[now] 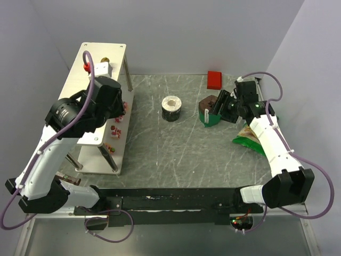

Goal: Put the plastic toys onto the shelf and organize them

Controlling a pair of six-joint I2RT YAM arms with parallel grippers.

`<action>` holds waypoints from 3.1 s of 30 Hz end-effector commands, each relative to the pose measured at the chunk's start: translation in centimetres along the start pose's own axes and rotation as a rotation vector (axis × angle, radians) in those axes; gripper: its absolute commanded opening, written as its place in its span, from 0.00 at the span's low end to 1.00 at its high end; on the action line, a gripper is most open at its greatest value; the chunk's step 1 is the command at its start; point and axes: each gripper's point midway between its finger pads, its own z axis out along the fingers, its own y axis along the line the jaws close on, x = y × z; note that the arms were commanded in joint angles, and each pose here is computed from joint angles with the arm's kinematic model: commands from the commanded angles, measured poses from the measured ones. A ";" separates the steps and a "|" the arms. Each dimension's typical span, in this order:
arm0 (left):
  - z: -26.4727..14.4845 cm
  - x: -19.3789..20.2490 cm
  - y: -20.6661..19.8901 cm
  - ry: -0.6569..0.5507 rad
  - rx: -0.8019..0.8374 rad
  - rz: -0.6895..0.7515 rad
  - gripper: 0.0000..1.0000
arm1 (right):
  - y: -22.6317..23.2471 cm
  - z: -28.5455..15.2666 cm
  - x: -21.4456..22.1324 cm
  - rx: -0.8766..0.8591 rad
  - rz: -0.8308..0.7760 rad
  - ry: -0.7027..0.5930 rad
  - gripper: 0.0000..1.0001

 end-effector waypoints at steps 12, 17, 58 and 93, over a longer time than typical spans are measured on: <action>-2.0 0.5 7.2 -0.059 -0.138 0.002 0.01 | 0.8 0.1 -1.9 -0.017 -0.034 -0.072 0.71; -2.4 0.5 7.8 -0.069 -0.145 0.012 0.01 | 0.7 0.1 -1.9 -0.011 -0.028 -0.077 0.71; -2.6 3.2 7.9 0.058 -0.028 0.082 0.10 | 0.6 1.3 -0.1 -0.017 -0.016 -0.035 0.70; -2.2 2.2 7.9 0.048 -0.050 0.064 0.50 | 0.3 1.1 0.3 -0.018 -0.028 -0.034 0.70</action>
